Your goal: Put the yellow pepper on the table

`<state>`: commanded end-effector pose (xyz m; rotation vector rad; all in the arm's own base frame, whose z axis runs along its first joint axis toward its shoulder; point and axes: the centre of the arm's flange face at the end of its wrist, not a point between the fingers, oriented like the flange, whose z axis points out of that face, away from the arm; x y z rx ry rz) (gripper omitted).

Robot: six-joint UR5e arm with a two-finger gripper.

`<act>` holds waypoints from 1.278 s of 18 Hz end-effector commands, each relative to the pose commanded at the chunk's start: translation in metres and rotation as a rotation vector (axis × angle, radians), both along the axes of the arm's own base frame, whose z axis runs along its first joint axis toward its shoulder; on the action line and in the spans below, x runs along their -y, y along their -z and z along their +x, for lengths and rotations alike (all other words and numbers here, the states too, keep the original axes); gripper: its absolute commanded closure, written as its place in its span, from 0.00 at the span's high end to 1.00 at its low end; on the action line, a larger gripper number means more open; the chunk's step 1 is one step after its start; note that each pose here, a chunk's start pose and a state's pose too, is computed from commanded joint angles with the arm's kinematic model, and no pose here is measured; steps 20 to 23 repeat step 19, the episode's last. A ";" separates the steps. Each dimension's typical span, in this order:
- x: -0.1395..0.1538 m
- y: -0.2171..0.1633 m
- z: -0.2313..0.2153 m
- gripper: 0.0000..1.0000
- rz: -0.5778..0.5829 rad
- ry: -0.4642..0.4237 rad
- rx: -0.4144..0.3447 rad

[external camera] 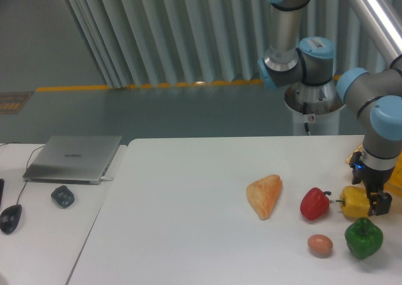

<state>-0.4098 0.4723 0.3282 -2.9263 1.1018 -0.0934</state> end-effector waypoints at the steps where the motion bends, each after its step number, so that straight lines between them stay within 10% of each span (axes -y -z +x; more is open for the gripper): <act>1: 0.000 -0.004 0.000 1.00 0.009 0.000 -0.010; 23: 0.013 -0.045 0.001 1.00 0.032 -0.023 -0.154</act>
